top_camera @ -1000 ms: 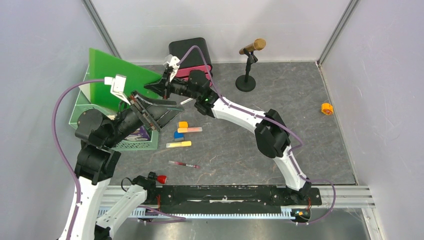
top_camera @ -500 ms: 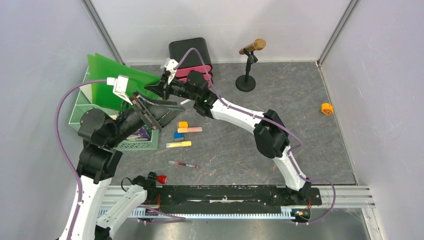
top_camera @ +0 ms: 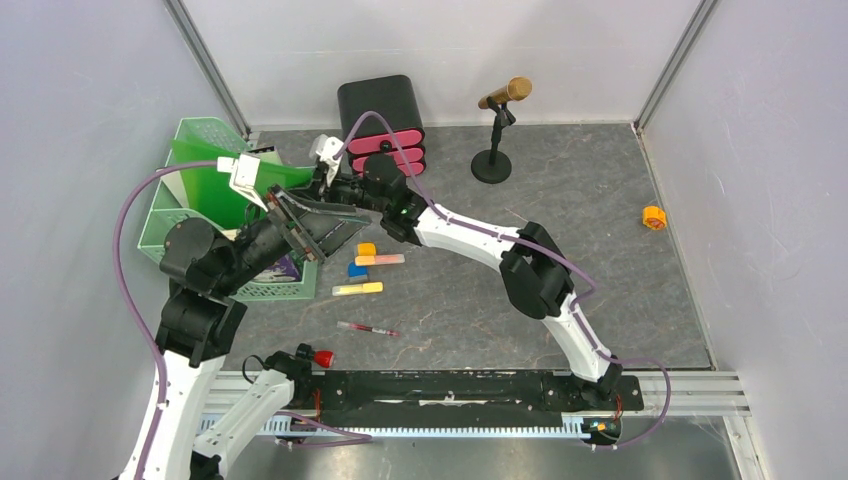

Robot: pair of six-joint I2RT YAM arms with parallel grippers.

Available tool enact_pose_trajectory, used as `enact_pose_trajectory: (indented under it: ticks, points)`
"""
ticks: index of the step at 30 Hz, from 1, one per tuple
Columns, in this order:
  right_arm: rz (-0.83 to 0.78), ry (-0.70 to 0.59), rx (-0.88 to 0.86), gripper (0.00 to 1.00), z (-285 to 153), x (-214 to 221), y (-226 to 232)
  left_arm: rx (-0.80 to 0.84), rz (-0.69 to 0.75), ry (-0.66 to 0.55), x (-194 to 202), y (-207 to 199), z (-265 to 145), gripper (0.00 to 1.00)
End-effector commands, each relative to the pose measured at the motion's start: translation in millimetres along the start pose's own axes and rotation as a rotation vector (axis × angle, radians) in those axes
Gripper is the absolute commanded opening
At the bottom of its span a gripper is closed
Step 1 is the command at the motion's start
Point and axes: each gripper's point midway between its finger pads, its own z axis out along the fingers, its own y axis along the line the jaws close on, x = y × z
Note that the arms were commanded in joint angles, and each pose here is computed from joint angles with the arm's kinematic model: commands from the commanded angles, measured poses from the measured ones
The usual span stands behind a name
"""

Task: Organize the desk
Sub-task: Place the folder in the storage box.

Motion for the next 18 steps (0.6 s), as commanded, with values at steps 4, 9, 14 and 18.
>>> enact_pose_trajectory:
  ticks: [4,9,14,18]
  points:
    - [-0.023,0.04,0.042,0.0,1,19,-14,0.027,0.016,-0.016,-3,-6,-2,1.0]
    - [-0.011,0.055,0.042,0.18,1,24,-12,0.019,0.023,-0.023,-4,-6,-4,1.0]
    - [0.006,0.028,0.055,0.65,-1,7,-12,0.015,0.021,-0.024,-4,-5,-4,1.0]
    - [0.062,-0.051,0.076,0.88,-16,-20,-9,0.012,0.018,-0.021,-3,-4,-3,1.0]
